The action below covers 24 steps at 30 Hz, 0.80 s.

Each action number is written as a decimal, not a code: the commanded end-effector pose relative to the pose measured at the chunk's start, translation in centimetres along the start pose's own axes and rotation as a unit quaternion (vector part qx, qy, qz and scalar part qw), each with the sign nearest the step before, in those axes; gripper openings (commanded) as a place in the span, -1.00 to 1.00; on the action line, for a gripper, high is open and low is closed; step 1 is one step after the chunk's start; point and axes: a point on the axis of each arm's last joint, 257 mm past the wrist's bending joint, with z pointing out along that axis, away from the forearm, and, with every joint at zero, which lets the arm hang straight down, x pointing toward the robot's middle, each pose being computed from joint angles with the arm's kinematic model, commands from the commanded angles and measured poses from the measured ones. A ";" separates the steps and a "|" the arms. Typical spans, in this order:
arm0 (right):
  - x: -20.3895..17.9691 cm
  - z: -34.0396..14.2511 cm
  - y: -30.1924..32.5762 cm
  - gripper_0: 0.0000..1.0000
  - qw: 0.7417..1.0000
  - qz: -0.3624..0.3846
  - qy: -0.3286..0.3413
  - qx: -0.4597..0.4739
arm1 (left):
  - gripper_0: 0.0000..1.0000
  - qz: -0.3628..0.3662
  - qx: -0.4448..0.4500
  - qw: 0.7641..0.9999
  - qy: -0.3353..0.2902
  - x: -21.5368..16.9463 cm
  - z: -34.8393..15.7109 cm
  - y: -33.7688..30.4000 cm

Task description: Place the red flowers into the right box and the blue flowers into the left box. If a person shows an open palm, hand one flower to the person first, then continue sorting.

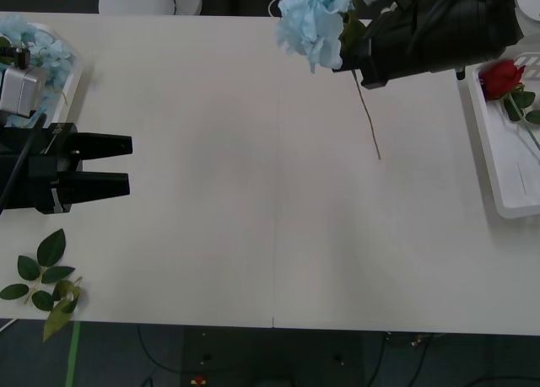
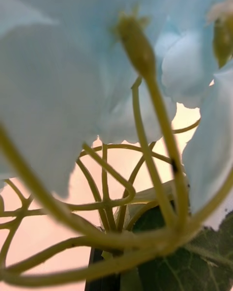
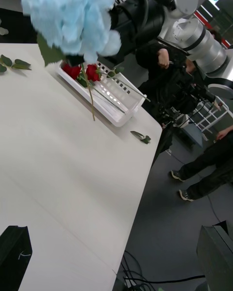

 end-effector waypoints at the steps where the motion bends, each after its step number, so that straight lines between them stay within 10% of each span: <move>1: -6.1 -1.2 2.3 -1.00 0.995 0.007 -0.093 -0.022 | 1.00 0.008 0.013 1.000 0.002 0.5 0.2 -1.1; 24: -19.8 7.2 13.8 -1.00 0.965 0.102 -0.208 -0.125 | 1.00 0.008 0.013 1.000 0.002 0.5 0.2 -1.1</move>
